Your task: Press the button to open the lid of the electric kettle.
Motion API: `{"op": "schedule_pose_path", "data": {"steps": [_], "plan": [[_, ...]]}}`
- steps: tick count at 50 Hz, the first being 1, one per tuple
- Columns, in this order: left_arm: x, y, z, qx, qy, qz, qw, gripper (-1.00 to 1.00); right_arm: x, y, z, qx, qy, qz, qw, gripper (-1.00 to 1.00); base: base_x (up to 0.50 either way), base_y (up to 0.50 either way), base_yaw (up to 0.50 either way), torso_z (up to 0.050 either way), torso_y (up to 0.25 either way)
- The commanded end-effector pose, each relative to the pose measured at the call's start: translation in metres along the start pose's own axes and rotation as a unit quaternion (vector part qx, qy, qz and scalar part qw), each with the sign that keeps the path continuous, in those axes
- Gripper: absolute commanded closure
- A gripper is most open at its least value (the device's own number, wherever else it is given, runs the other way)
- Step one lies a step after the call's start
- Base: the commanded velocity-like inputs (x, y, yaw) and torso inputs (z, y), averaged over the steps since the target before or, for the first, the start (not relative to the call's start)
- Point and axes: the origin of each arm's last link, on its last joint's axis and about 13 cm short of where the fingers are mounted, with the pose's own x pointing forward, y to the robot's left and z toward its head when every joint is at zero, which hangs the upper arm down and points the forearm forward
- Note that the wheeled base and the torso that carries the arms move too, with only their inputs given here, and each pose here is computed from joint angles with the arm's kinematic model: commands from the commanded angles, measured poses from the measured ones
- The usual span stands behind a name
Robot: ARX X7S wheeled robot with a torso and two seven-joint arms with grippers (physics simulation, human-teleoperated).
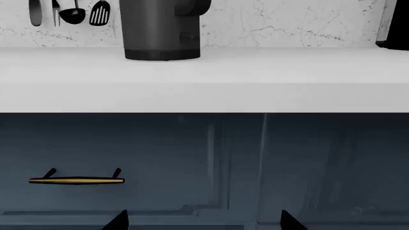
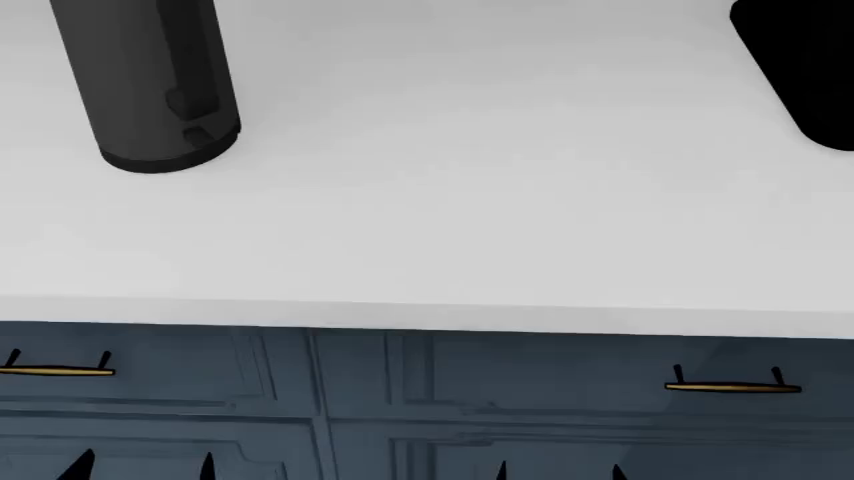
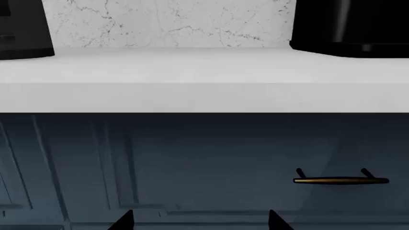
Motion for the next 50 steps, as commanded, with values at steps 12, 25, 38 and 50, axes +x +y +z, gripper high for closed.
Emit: {"op": "schedule_pose_path", "data": {"steps": [12, 25, 38, 50], "plan": [[-0.011, 0.001, 0.001, 0.024, -0.064, -0.018, 0.997, -1.00, -0.002, -0.001, 0.003, 0.006, -0.007, -0.002, 1.000, -1.00, 0.00, 0.00, 0.00, 0.008, -0.006], [0.000, 0.006, 0.073, -0.002, -0.148, -0.022, 0.989, -1.00, -0.003, -0.005, 0.085, -0.010, -0.086, 0.003, 0.996, -1.00, 0.00, 0.00, 0.00, 0.050, -0.012], [0.011, 0.022, 0.157, -0.001, -0.262, 0.024, 0.965, -1.00, -0.007, -0.012, 0.159, 0.015, -0.147, -0.009, 0.989, -1.00, 0.00, 0.00, 0.00, 0.050, -0.003], [0.016, 0.043, 0.164, 0.008, -0.271, 0.100, 0.957, -1.00, -0.008, -0.011, 0.184, -0.023, -0.179, -0.030, 0.983, -1.00, 0.04, 0.21, 0.00, 0.029, -0.001]]}}
